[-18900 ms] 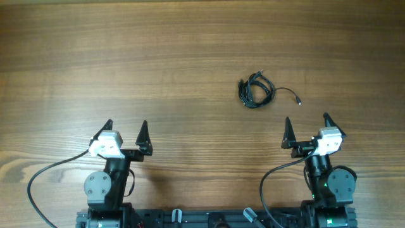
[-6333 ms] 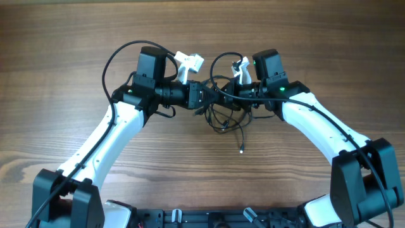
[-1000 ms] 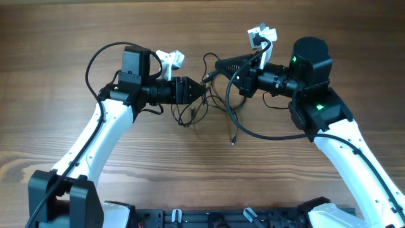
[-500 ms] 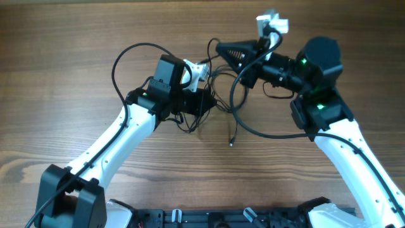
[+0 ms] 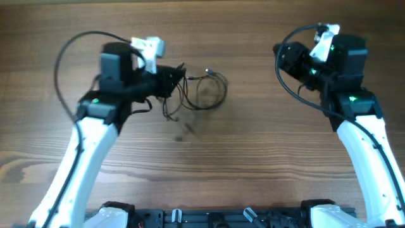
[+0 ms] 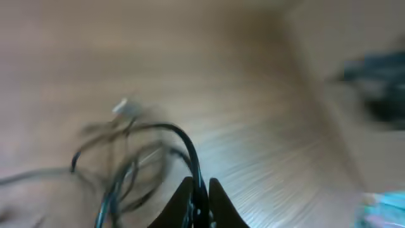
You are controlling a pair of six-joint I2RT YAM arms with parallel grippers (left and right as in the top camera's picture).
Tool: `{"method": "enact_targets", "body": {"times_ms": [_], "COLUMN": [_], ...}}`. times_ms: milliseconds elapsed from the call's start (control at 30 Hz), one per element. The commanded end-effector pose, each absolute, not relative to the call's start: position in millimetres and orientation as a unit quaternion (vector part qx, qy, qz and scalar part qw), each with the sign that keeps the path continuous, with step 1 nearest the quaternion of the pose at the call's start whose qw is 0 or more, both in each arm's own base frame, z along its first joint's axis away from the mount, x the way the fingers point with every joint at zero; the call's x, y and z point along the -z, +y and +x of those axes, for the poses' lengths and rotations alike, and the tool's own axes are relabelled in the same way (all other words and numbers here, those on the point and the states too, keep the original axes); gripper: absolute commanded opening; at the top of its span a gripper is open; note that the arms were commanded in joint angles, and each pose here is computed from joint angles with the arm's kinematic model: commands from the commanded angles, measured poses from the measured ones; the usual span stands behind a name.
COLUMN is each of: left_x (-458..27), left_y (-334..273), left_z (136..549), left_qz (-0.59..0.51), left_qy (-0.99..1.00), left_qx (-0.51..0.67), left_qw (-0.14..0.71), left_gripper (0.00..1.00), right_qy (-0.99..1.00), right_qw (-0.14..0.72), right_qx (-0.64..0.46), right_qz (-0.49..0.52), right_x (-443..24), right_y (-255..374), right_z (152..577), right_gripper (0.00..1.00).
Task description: Untangle cables
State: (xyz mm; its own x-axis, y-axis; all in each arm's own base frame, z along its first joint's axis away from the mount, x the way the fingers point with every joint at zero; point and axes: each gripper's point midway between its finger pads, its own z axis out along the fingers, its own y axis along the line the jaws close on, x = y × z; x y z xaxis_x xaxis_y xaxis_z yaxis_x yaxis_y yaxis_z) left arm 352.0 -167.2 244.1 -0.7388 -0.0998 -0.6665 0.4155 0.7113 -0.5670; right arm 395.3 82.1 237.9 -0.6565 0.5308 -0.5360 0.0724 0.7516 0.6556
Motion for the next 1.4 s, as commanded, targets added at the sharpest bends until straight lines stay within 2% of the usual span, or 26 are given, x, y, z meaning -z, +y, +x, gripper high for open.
{"method": "enact_targets", "body": {"times_ms": [0,167,300,433,533,600,633,667,767,933,1033,1167,1300,1367], "left_x": [-307,-313,-317,-321,-340,-341,-328,-313,-232,-157,-113,-73,-50,-40], "left_y": [-186,-188,-188,-189,-195,-195,-190,-184,-142,-125,-138,-159,-186,-197], "left_z": [316,318,320,320,314,315,321,327,346,347,346,342,341,340], "left_qz": [0.18,0.157,0.157,0.144,0.172,0.175,0.155,0.133,0.014,-0.044,-0.044,-0.028,0.007,0.023], "left_qy": [0.775,0.773,0.768,0.766,0.736,0.735,0.755,0.779,0.885,0.936,0.949,0.958,0.959,0.962], "left_qx": [0.495,0.513,0.515,0.526,0.557,0.555,0.532,0.504,0.352,0.286,0.278,0.271,0.272,0.26], "left_qw": [0.35,0.339,0.346,0.34,0.344,0.349,0.351,0.349,0.304,0.203,0.14,0.089,0.077,0.079], "left_gripper": [0.04,0.07,0.09,0.12,0.12,0.13,0.17,0.21,0.35,0.4,0.4,0.41,0.49,0.54], "right_qy": [0.882,0.843,0.8,0.817,0.815,0.823,0.828,0.838,0.881,0.921,0.931,0.934,0.935,0.934], "right_qw": [0.341,0.288,0.302,0.322,0.298,0.275,0.265,0.251,0.209,0.123,0.066,0.044,0.011,0.004], "right_qx": [-0.29,-0.451,-0.461,-0.384,-0.389,-0.391,-0.39,-0.393,-0.38,-0.364,-0.358,-0.355,-0.354,-0.358], "right_qz": [0.145,-0.059,-0.238,-0.284,-0.31,-0.307,-0.302,-0.284,-0.188,-0.066,-0.019,-0.01,0.012,0.011], "right_x": [-212,-233,-238,-216,-196,-178,-170,-163,-143,-111,-91,-77,-61,-58], "right_y": [87,166,218,240,260,266,266,266,259,249,246,247,251,261], "right_z": [394,359,323,325,319,320,321,322,331,323,313,311,306,302], "right_gripper": [0.67,0.66,0.67,0.68,0.68,0.67,0.61,0.61,0.61,0.6,0.5,0.48,0.47,0.4]}}
